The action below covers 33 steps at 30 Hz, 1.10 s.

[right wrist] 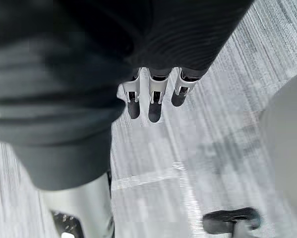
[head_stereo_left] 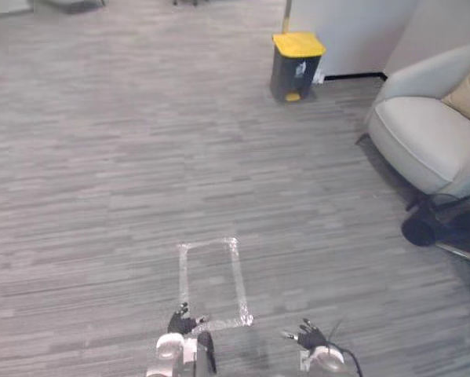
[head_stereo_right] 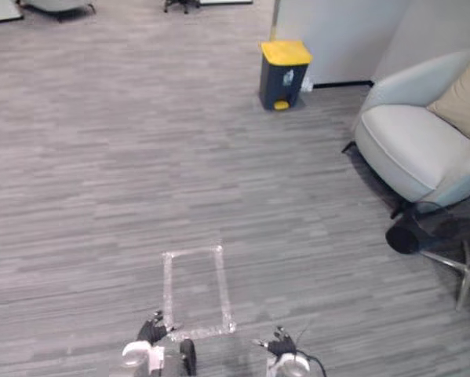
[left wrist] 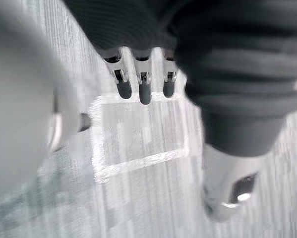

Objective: Organize the slippers on the shoe rack

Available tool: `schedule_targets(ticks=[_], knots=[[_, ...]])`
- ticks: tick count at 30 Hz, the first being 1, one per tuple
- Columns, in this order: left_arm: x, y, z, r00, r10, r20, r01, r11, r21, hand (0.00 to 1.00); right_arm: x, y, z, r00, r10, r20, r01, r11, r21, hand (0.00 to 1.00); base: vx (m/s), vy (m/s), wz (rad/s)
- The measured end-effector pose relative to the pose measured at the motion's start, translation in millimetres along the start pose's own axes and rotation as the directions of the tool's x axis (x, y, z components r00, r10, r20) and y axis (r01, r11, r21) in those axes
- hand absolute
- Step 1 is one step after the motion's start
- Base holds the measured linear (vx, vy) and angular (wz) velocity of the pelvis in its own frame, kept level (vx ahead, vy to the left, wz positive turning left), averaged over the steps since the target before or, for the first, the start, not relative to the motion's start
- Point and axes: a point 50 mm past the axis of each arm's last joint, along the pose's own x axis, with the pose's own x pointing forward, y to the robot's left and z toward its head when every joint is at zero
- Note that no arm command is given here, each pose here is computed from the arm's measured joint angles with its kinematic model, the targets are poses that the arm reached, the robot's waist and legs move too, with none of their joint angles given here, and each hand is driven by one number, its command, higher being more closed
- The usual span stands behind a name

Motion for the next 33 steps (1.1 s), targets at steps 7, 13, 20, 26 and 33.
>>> schedule_targets(ticks=[7,13,20,26,33], knots=[[-2.1,-2.0,-7.6,1.000,-0.012,-0.024,0.013,1.000,0.019,0.00,2.3,1.9,13.5,0.999,0.014,0.050,-0.013,1.000,-0.017,0.00,0.28,0.033,-0.10],[-1.9,-21.7,-7.0,0.997,-0.068,-0.041,0.068,0.998,-0.010,0.00,3.3,-19.9,11.8,0.998,-0.043,0.034,0.044,0.999,-0.032,0.00,0.26,-0.120,-0.29],[-2.2,-11.4,-1.8,1.000,-0.027,-0.005,0.026,0.997,-0.066,0.00,-1.9,-17.2,1.7,0.999,-0.047,0.026,0.048,0.999,-0.024,0.00,0.24,-0.032,-0.70],[-1.4,-16.8,0.0,0.999,-0.049,-0.004,0.048,0.998,-0.039,0.00,-2.7,-17.6,-7.6,0.998,-0.054,-0.013,0.054,0.999,0.006,0.00,0.30,0.250,-1.03],[0.8,-1.7,-9.5,0.998,-0.042,-0.052,0.045,0.996,0.070,0.00,-4.6,-8.2,-20.2,0.997,-0.038,-0.065,0.042,0.998,0.047,0.00,0.22,0.287,-0.89]])
